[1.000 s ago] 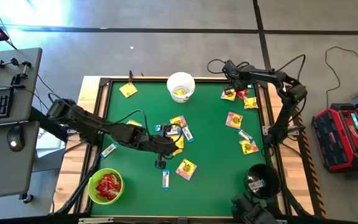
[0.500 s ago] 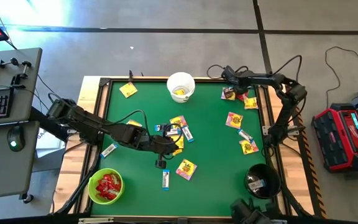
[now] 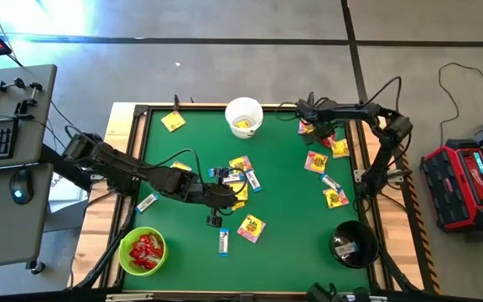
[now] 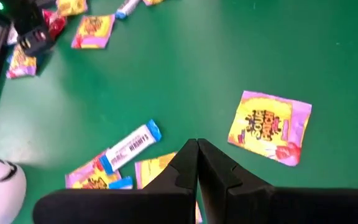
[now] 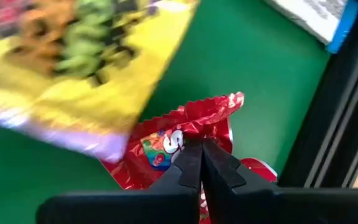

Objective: Sort candy by brand, put in halloween buckets
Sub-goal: Put the red candy into the green bucket

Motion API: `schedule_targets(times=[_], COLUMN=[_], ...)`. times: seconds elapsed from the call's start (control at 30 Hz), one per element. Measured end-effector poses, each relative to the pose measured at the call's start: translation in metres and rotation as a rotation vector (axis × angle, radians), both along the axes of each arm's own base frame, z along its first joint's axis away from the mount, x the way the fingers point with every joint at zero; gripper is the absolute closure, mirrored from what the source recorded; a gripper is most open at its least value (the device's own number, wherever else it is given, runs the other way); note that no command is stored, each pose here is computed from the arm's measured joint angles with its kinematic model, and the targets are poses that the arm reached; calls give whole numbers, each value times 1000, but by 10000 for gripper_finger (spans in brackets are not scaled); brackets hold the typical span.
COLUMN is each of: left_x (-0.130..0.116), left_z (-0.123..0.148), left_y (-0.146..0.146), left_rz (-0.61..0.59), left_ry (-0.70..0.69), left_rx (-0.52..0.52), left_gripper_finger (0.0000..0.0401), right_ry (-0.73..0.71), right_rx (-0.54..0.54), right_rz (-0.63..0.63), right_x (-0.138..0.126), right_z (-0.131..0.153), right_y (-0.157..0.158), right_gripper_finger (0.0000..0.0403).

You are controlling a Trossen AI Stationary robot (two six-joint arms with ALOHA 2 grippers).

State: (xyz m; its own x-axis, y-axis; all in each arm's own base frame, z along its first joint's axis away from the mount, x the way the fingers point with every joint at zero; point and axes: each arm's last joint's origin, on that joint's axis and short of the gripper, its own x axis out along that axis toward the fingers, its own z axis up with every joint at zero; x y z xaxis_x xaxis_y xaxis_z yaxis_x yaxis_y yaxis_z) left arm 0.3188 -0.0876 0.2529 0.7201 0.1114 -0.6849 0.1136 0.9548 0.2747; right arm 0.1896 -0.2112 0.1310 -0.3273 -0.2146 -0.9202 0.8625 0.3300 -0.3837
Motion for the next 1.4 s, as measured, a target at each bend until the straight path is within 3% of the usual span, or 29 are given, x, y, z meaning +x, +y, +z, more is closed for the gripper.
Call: schedule_targets(times=[0.27,0.7,1.03,1.2,1.4], left_x=[-3,-3,-6,-8,-6], left_z=[-3,-3,-6,-7,-6], left_y=[1,1,2,0,1], left_rz=[28,30,49,37,37], left_ry=[38,37,78,113,89], left_rx=[-15,-15,-34,-104,-117], left_gripper_finger=[401,401,401,401,401], right_ry=[-103,-242,-298,-436,-526], right_rx=[-13,2,86,166,153], right_rz=[126,443,688,865,996], right_x=[36,89,106,114,110], right_z=[11,13,13,15,22], right_y=[41,120,207,260,306], right_gripper_finger=[403,403,403,403,403])
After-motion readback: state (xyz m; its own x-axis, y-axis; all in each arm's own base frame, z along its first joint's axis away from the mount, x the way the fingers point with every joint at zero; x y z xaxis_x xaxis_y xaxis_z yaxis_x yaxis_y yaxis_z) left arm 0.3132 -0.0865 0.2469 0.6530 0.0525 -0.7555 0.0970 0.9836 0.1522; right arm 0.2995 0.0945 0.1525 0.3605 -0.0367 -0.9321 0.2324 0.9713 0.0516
